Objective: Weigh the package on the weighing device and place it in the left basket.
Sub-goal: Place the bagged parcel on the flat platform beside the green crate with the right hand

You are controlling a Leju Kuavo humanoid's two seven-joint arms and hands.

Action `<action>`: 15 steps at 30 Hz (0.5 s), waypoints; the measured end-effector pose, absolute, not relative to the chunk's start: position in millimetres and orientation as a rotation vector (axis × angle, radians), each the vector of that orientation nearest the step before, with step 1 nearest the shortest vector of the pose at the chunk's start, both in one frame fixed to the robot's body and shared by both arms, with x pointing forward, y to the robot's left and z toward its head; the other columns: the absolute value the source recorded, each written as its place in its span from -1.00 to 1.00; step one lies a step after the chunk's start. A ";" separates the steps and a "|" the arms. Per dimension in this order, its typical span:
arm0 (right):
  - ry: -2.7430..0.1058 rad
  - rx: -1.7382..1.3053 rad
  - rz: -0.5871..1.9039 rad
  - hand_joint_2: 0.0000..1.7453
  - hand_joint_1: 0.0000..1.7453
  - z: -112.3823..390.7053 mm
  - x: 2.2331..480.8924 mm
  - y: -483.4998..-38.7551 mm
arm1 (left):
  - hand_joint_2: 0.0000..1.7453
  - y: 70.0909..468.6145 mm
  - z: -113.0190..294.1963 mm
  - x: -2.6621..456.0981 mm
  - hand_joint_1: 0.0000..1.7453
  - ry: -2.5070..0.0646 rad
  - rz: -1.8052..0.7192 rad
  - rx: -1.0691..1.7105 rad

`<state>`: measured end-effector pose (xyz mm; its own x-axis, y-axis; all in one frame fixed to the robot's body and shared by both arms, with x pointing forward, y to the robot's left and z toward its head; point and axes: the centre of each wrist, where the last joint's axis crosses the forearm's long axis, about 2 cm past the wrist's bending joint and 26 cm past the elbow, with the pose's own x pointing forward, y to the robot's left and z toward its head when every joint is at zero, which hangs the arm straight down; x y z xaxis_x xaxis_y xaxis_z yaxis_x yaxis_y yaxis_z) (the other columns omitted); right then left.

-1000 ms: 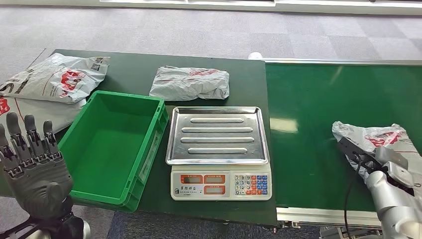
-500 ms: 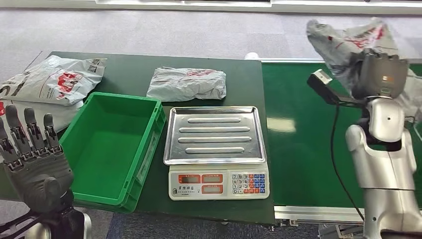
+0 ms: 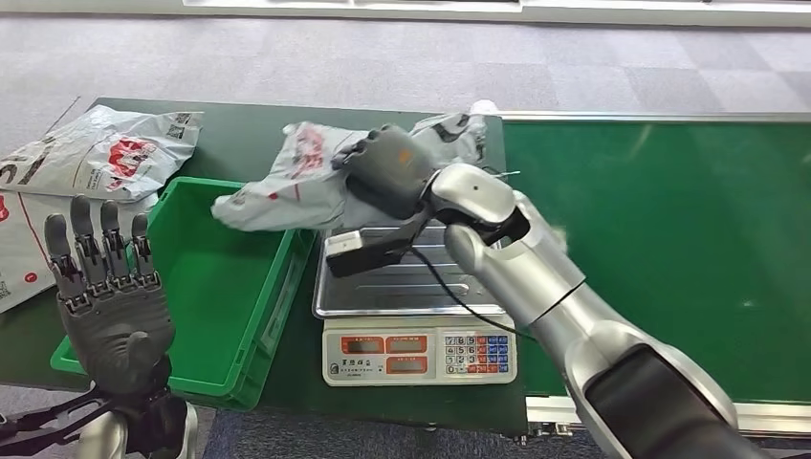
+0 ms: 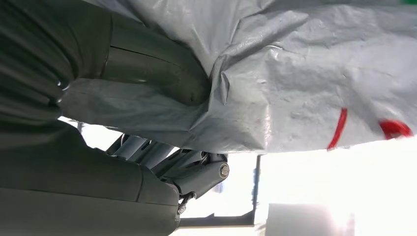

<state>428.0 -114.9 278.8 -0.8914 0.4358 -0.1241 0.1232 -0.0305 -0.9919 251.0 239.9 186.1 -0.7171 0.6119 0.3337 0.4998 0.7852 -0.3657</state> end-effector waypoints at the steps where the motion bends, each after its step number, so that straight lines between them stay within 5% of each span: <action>1: -2.018 -0.535 2.048 1.00 1.00 270.6 421.0 -99.7 | 1.00 238.7 186.1 252.6 -1.00 -2.532 0.352 -0.837; 15: -1.979 -0.353 2.174 1.00 1.00 246.9 398.5 -56.0 | 1.00 234.2 182.4 258.3 -1.00 -2.506 0.382 -0.842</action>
<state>398.5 -56.0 246.9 -0.9555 0.2902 -0.0535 0.0261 -0.0975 -0.9949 258.3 234.2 182.4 -0.7032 0.6242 0.3404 0.4946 0.7734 -0.3965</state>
